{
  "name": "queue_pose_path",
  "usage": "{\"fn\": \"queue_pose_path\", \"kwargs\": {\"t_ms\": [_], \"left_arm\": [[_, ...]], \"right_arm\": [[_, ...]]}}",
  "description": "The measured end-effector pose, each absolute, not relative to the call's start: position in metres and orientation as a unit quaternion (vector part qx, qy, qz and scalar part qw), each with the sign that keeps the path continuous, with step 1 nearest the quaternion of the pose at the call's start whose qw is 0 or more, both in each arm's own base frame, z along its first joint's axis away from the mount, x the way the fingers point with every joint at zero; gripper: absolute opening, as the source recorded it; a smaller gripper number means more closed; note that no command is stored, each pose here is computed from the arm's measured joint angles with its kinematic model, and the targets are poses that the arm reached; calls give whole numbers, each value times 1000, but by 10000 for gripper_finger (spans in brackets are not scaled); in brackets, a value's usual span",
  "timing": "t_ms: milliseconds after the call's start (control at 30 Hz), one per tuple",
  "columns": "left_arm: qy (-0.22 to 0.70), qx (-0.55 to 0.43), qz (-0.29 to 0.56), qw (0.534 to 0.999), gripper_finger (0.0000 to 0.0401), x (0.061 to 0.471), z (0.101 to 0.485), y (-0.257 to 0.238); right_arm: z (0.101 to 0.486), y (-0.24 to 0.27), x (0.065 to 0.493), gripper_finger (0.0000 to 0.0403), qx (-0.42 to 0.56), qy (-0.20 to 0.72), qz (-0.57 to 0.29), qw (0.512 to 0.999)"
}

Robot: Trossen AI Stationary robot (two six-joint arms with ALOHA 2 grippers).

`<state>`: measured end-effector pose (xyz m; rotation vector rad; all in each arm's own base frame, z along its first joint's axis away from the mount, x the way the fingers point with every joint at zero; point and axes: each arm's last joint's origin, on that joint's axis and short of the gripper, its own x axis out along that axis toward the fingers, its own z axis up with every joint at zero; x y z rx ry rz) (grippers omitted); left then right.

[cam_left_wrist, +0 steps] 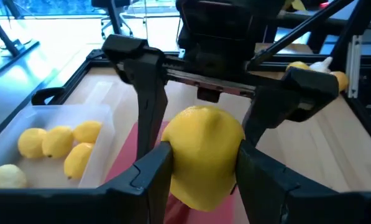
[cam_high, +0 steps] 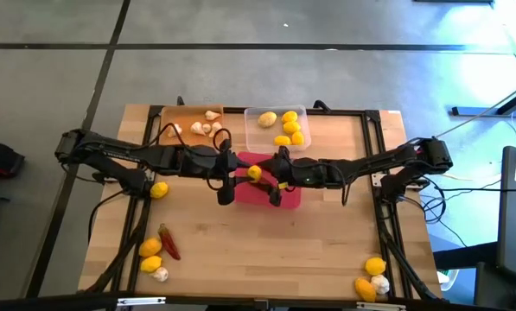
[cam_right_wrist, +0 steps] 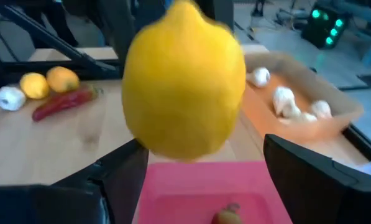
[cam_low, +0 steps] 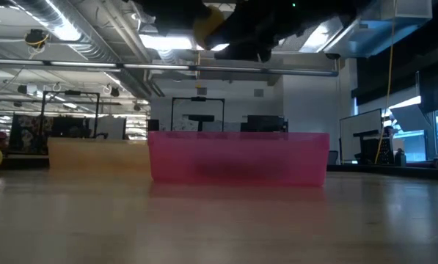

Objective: Sort produce into baskets
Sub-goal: Put the yellow lemon in the transparent bin

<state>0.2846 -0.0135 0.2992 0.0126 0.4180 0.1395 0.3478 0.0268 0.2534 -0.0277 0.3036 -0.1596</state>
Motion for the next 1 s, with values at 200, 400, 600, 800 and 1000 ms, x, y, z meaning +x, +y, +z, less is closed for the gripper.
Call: {"fn": "queue_pose_path", "kwargs": {"t_ms": [200, 400, 600, 800, 1000], "left_arm": [[205, 7, 67, 977, 155, 285, 300, -15], [199, 17, 66, 978, 155, 285, 301, -15], [202, 18, 66, 977, 155, 285, 300, -15], [204, 15, 51, 978, 191, 285, 300, -14], [231, 8, 66, 971, 230, 277, 299, -12]], "right_arm": [[261, 29, 350, 280, -19, 110, -55, 992], [262, 29, 350, 180, -21, 106, -54, 993], [262, 29, 350, 133, -32, 107, -53, 992], [262, 29, 350, 156, -34, 110, -52, 992], [263, 26, 348, 163, -35, 117, -80, 989]]}}
